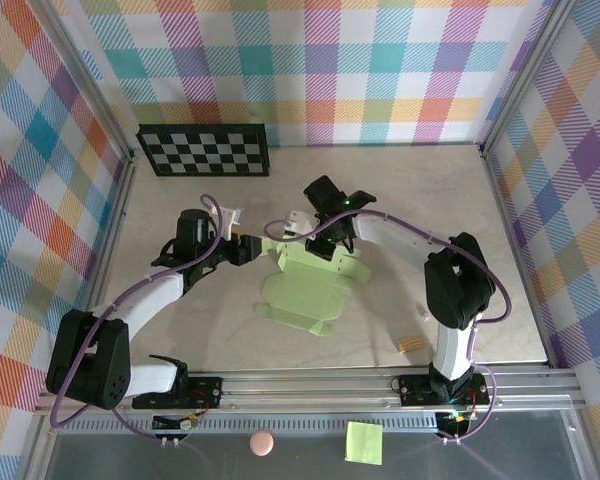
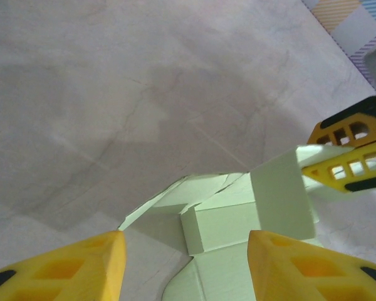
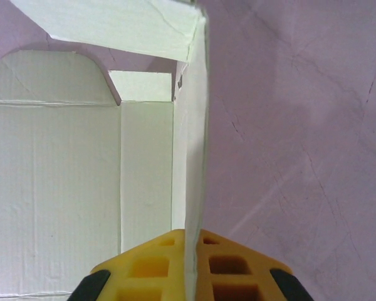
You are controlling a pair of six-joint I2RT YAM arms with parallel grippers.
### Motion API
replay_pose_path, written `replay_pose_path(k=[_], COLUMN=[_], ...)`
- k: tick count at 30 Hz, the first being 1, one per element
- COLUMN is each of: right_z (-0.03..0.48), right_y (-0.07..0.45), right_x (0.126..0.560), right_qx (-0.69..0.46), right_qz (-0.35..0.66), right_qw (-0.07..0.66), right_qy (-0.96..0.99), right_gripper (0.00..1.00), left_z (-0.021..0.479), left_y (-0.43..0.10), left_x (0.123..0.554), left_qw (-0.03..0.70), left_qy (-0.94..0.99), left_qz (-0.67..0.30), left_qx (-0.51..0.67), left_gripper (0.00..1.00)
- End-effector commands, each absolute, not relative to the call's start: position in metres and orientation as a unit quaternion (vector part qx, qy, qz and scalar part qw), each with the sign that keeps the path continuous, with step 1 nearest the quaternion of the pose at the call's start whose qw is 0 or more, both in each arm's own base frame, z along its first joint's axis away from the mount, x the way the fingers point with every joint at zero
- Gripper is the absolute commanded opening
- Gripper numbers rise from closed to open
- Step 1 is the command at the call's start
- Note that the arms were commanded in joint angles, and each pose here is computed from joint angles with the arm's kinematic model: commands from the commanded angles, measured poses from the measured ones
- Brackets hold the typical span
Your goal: Fold the paper box
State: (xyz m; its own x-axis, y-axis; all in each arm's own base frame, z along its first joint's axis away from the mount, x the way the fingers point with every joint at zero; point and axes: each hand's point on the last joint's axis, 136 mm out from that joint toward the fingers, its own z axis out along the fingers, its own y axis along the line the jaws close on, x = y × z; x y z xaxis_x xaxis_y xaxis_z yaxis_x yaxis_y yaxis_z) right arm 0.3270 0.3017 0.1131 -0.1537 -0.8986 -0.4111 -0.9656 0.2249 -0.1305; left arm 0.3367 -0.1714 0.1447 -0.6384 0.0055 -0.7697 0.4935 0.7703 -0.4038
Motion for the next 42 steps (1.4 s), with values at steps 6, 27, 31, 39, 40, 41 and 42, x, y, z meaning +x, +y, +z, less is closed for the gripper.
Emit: replay_pose_path(k=[6,27,31,39,40,41,42], right_z=[0.097,0.096,0.096,0.097,0.097,0.097,0.098], right_y=[0.299,0.295,0.295,0.293,0.293,0.293,0.292], right_x=[0.312,0.314,0.312,0.313,0.314,0.315,0.316], right_qx=[-0.633,-0.612,-0.615,-0.611,-0.611,-0.608,-0.606], right_qz=[0.123,0.115,0.119,0.117,0.116,0.114,0.113], right_qw=[0.172,0.173,0.175,0.174,0.176,0.176,0.177], right_qy=[0.744,0.763,0.76,0.763,0.764,0.766,0.767], right_gripper=[0.0,0.0,0.0,0.0,0.0,0.0,0.0], left_z=[0.126,0.105,0.103,0.108,0.108,0.109,0.109], left_y=[-0.188,-0.171,-0.163,-0.192,-0.195,-0.197,-0.199], left_x=[0.344,0.359,0.365,0.361,0.358,0.356,0.353], left_qw=[0.403,0.435,0.444,0.443,0.442,0.441,0.44], left_qy=[0.837,0.861,0.864,0.837,0.833,0.829,0.827], left_qz=[-0.324,-0.23,-0.211,-0.266,-0.274,-0.281,-0.287], left_qx=[0.177,0.128,0.105,0.182,0.19,0.197,0.2], left_gripper=[0.56,0.48,0.65,0.63,0.6,0.57,0.53])
